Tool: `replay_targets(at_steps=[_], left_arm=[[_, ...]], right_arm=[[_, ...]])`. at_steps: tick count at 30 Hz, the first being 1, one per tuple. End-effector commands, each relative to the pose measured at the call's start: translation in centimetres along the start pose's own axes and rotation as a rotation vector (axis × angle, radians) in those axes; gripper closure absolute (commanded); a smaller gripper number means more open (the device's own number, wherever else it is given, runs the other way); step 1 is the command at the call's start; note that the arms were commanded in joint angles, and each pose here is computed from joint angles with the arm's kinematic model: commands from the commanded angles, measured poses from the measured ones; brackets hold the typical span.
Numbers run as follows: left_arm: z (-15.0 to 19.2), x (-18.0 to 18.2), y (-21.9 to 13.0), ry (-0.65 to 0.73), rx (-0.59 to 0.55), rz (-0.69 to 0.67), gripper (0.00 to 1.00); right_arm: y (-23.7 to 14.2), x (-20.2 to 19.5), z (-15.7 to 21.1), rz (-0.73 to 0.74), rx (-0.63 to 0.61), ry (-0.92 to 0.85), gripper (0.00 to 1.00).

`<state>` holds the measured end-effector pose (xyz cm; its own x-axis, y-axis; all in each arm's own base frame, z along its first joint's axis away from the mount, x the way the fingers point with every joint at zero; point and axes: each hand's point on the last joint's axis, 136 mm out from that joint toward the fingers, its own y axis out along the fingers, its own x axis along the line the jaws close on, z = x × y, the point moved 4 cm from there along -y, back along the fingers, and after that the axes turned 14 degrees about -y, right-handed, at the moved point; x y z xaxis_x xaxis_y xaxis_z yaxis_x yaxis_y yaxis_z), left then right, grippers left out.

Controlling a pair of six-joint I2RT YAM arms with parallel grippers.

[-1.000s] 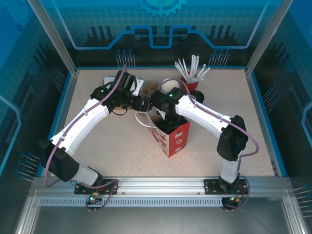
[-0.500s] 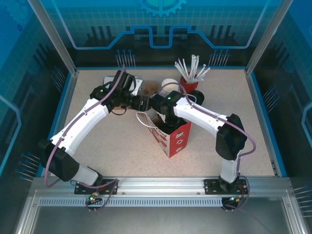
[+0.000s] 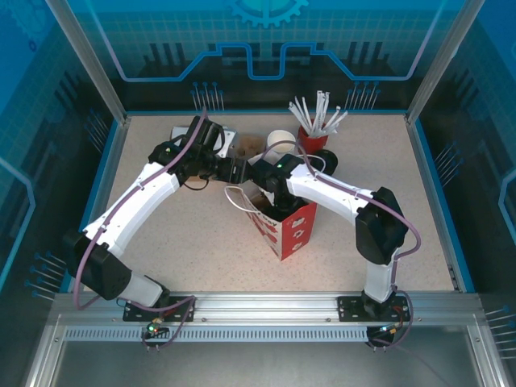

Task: Pack the takeout coffee

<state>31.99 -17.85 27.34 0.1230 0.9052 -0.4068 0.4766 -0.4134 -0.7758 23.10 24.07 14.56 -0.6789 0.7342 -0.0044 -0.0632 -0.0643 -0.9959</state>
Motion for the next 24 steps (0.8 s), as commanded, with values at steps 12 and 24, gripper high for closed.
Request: replay_targets(at_steps=[12,24], left_arm=[[-0.8,-0.9,-0.7,-0.013,-0.005,0.021,0.21],[-1.0,-1.0,-0.8,-0.013,-0.007,0.020,0.21]], right_arm=[[3.7,-0.8,0.5,0.025,0.079,-0.035,0.17],[6.3,-0.8,0.9,0.027,0.128,-0.051,0.17]])
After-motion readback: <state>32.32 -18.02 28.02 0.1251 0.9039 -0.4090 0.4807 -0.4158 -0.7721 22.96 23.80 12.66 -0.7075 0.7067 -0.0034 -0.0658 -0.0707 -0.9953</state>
